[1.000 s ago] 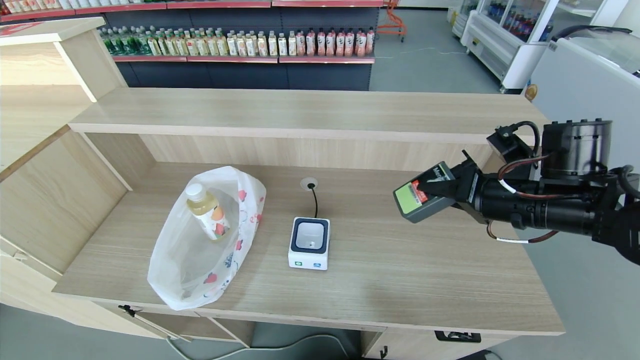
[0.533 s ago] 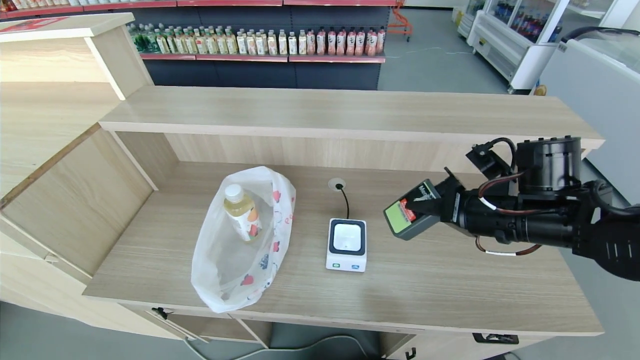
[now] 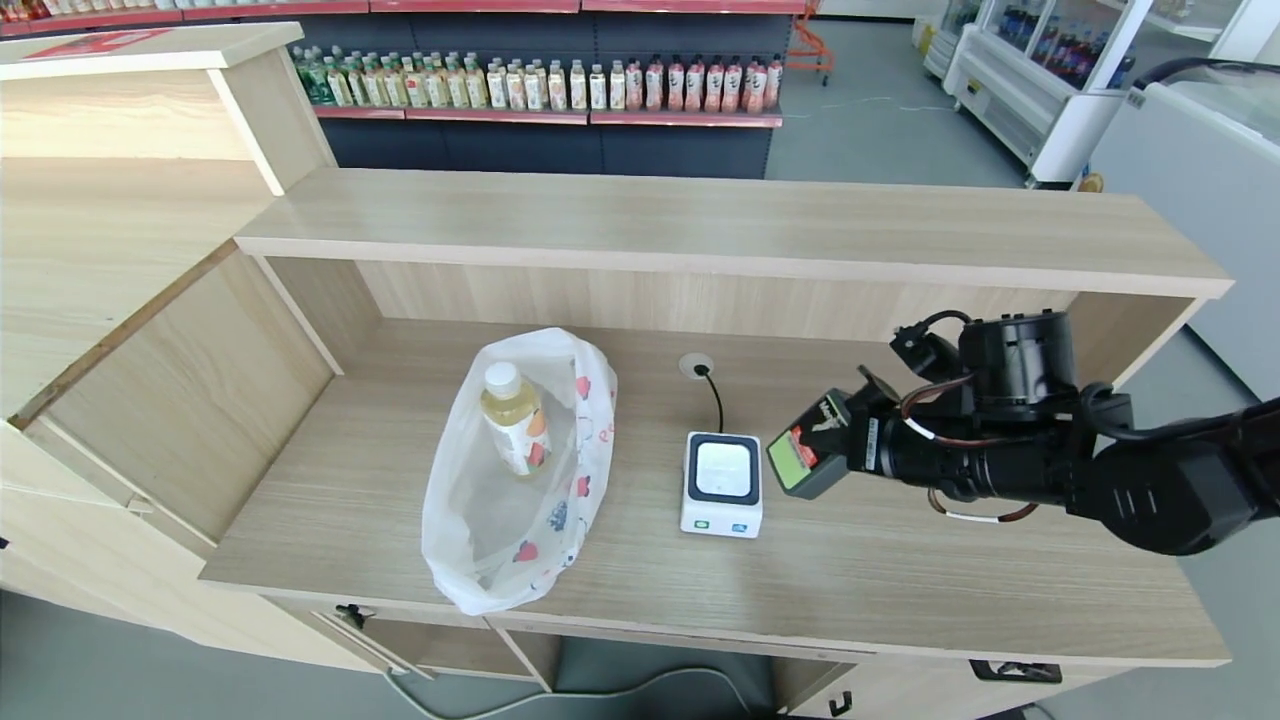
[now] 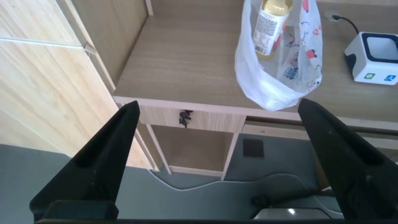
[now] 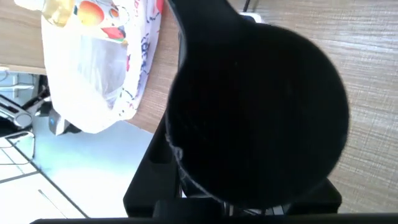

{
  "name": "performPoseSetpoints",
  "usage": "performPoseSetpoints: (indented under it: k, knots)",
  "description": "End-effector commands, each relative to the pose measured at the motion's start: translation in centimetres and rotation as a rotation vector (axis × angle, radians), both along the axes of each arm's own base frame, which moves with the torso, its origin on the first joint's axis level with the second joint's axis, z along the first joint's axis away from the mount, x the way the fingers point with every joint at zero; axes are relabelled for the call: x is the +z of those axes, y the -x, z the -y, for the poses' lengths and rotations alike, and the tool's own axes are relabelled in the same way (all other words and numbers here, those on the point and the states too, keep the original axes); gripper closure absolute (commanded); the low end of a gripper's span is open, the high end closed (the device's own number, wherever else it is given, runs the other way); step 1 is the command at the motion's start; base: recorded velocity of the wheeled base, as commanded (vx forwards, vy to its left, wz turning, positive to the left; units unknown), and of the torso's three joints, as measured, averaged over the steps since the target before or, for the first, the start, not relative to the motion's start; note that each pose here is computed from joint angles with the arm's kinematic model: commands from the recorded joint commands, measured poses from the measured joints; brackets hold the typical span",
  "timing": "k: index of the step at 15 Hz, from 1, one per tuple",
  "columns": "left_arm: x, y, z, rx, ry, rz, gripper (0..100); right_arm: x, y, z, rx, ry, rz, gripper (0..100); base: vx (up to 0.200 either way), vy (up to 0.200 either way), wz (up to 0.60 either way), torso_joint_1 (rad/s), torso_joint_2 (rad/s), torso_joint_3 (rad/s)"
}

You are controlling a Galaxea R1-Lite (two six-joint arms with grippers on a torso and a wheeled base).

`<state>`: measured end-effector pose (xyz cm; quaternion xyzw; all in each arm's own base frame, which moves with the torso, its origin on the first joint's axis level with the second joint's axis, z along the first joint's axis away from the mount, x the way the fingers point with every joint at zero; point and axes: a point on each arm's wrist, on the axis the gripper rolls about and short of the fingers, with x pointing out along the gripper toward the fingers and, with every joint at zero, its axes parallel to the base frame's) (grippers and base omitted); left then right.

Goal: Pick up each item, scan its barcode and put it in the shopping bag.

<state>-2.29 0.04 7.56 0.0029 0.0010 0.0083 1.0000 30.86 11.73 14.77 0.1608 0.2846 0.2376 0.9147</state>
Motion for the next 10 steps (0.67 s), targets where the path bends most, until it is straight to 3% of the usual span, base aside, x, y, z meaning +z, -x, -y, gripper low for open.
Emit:
performPoseSetpoints:
  k: [1,10]
  knots:
    - [0.0,0.0,0.0,0.002,0.000,0.000,0,-1.6,-1.0,-0.3,0.003,0.025,-0.018,100,0.000,0.000,0.00,0.000,0.00,0.000]
    - [0.0,0.0,0.0,0.002,0.000,0.000,0,-3.6,-3.0,-2.6,0.071,0.003,-0.001,100,0.000,0.000,0.00,0.000,0.00,0.000]
